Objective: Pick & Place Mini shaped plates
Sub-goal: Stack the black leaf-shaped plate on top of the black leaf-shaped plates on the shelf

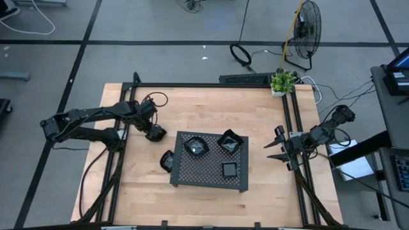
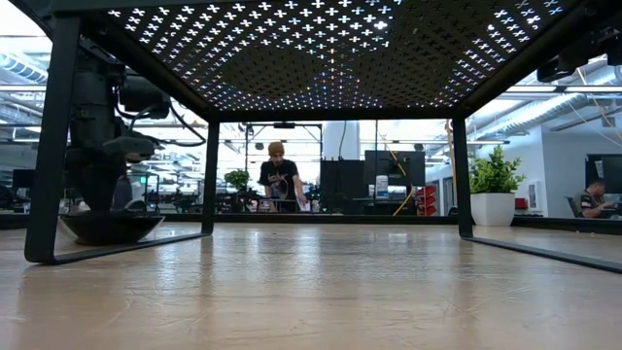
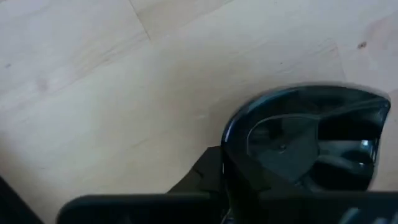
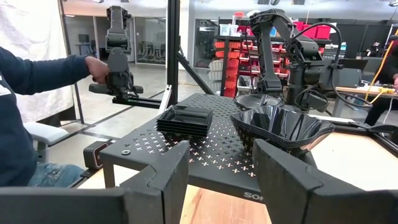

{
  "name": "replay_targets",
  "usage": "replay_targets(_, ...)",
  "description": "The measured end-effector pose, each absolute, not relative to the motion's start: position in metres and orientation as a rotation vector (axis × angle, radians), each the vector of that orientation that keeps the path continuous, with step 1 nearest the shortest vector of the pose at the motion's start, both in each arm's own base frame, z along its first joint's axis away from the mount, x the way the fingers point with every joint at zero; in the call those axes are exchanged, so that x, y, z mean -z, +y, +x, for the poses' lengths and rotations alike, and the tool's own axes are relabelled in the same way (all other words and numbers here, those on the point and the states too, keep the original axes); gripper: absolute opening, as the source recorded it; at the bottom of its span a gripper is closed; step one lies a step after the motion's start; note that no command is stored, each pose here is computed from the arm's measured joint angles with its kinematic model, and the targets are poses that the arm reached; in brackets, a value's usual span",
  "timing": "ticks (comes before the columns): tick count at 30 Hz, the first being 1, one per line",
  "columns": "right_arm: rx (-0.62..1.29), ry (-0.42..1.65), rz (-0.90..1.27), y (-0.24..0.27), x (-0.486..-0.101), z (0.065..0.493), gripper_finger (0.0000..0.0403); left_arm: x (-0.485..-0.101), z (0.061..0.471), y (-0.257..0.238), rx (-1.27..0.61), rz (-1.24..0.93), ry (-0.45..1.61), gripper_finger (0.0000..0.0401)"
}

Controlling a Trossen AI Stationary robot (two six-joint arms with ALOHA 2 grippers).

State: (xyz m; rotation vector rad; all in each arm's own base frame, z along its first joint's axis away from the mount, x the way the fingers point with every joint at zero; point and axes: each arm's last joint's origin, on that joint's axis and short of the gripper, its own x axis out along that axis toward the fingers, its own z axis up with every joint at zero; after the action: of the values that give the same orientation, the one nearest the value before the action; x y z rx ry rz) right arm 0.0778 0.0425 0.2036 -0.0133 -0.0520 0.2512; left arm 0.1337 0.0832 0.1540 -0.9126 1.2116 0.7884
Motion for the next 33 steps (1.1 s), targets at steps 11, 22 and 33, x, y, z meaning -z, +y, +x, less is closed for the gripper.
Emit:
replay_targets(11, -0.251, -0.052, -0.014, 0.043, -0.203, 0.078, 0.0165, -0.164, 0.139, 0.089, -0.819, -0.839, 1.163, 0.0006)
replay_targets(22, -0.252, -0.052, -0.014, 0.043, -0.203, 0.078, 0.0165, -0.234, 0.169, 0.11, -0.803, -0.679, 0.935, 0.0003)
replay_targets(33, -0.251, -0.052, -0.014, 0.042, -0.204, 0.078, 0.0165, -0.329, 0.2, 0.103, -0.477, -0.459, 0.652, 0.0003)
